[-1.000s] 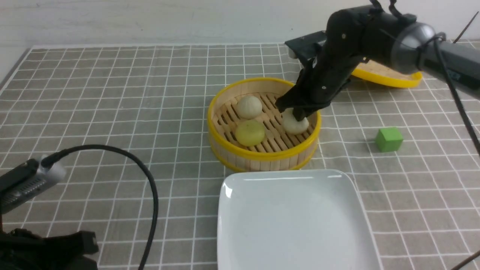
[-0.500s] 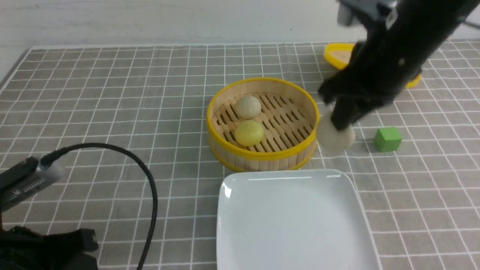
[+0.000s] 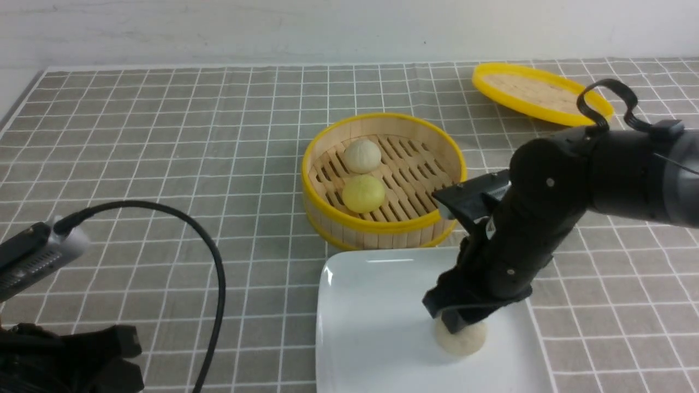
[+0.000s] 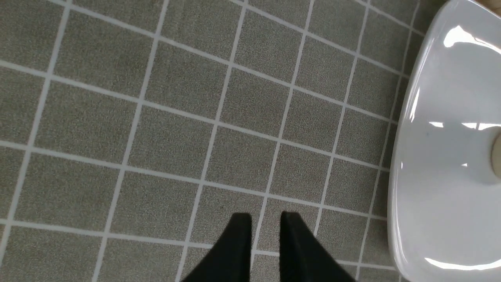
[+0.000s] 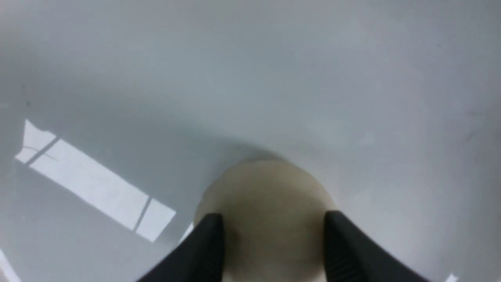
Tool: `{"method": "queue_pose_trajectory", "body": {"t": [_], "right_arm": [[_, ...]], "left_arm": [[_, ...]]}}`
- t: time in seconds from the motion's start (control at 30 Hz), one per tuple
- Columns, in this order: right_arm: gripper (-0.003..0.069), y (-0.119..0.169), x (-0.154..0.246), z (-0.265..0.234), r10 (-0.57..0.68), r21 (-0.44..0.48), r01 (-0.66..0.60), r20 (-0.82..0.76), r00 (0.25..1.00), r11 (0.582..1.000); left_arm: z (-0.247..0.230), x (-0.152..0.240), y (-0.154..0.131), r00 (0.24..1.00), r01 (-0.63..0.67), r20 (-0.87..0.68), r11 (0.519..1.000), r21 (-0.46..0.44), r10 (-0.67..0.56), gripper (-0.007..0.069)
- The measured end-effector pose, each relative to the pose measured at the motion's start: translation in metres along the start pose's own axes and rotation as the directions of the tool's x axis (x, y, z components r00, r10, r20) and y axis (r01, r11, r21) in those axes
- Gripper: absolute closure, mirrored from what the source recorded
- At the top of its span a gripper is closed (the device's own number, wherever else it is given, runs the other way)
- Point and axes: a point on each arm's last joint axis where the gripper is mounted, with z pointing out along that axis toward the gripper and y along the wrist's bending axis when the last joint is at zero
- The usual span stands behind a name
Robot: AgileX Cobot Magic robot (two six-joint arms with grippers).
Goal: Put the steamed buns into the plate on the grey tablecloth.
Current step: 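Move the steamed bun from the bamboo steamer onto the white plate with the right gripper, then reach into the bamboo steamer and grasp a bun with the left gripper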
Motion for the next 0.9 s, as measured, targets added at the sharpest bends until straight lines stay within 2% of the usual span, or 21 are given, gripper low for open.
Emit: {"method": "queue_pose_trajectory", "body": {"t": [0.1, 0.2, 0.33, 0.37, 0.47, 0.57, 0.67, 0.7, 0.83, 0.9], "right_arm": [[0.0176, 0.001, -0.001, -0.014, -0.036, 0.023, 0.037, -0.035, 0.999, 0.999], [0.0171, 0.002, -0.005, -0.046, -0.092, 0.073, 0.094, -0.033, 0.995, 0.993], [0.0251, 0.001, -0.002, -0.088, -0.142, 0.146, 0.143, -0.016, 0.990, 0.979], [0.0295, 0.001, 0.001, -0.101, -0.152, 0.168, 0.151, -0.008, 0.988, 0.974], [0.0489, -0.001, 0.019, -0.141, -0.143, 0.214, 0.126, 0.068, 0.987, 0.969], [0.0642, -0.002, 0.046, -0.165, -0.116, 0.214, 0.085, 0.136, 0.984, 0.973], [0.0672, -0.005, 0.073, -0.175, -0.101, 0.211, 0.066, 0.160, 0.982, 0.975], [0.0673, -0.008, 0.094, -0.178, -0.097, 0.210, 0.061, 0.164, 0.982, 0.976], [0.0673, -0.015, 0.133, -0.171, -0.104, 0.206, 0.060, 0.212, 0.972, 0.977], [0.0673, -0.019, 0.147, -0.164, -0.111, 0.203, 0.060, 0.245, 0.963, 0.977]], "left_arm": [[0.000, 0.000, -0.001, 1.000, 0.004, 0.001, 1.000, 0.006, -0.004, 0.0482], [-0.004, -0.005, -0.005, 1.000, -0.020, 0.008, 1.000, 0.015, 0.020, 0.0482], [-0.010, -0.021, -0.014, 0.997, -0.066, 0.039, 0.998, 0.026, 0.065, 0.0480], [-0.012, -0.028, -0.017, 0.996, -0.073, 0.056, 0.997, 0.030, 0.071, 0.0480], [-0.013, -0.054, -0.027, 0.987, -0.077, 0.148, 0.996, 0.045, 0.070, 0.0479], [-0.009, -0.067, -0.035, 0.990, -0.062, 0.132, 0.995, 0.076, 0.051, 0.0479], [-0.006, -0.076, -0.043, 0.995, -0.083, 0.072, 0.991, 0.105, 0.076, 0.0477], [-0.003, -0.085, -0.052, 0.995, -0.096, 0.016, 0.985, 0.142, 0.095, 0.0474], [0.007, -0.112, -0.080, 0.986, -0.117, -0.087, 0.962, 0.248, 0.143, 0.0459], [0.018, -0.121, -0.094, 0.976, -0.150, -0.115, 0.952, 0.267, 0.186, 0.0444]]}}
